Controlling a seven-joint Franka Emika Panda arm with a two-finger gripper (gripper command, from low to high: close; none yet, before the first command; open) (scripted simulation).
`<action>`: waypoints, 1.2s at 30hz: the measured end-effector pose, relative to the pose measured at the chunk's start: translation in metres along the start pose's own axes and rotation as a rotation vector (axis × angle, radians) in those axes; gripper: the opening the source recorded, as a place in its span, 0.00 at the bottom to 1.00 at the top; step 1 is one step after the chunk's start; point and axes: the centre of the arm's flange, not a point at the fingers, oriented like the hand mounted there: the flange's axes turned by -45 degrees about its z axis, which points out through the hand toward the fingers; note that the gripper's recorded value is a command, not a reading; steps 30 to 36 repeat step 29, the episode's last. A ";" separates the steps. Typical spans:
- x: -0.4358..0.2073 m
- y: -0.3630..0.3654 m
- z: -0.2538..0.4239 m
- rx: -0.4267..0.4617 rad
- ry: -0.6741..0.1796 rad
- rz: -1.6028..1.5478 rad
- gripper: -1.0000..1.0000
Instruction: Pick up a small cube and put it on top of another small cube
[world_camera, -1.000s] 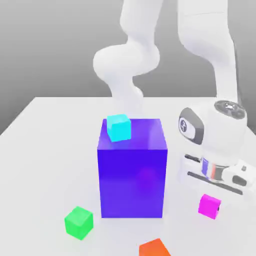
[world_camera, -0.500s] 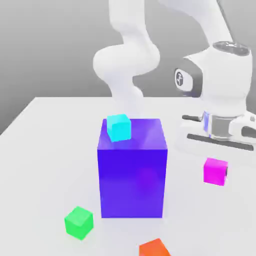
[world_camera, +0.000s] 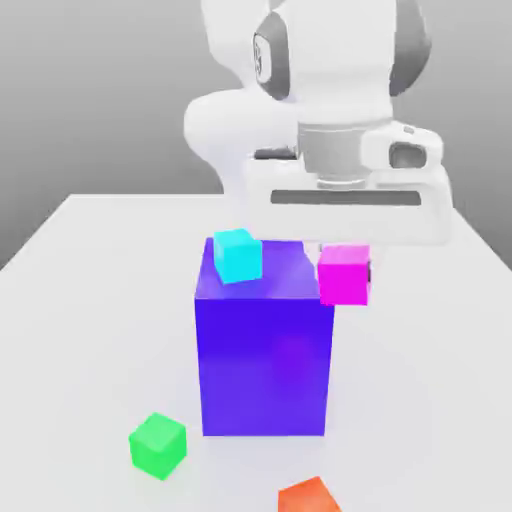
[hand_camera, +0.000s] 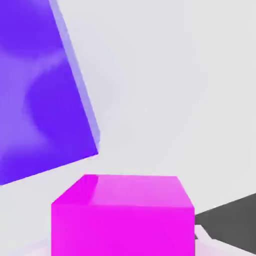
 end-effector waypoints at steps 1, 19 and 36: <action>-0.004 -0.010 -0.001 0.002 -0.002 -0.005 0.00; -0.047 -0.167 0.093 0.080 0.039 -0.048 0.00; -0.046 -0.185 0.179 0.097 0.055 -0.053 1.00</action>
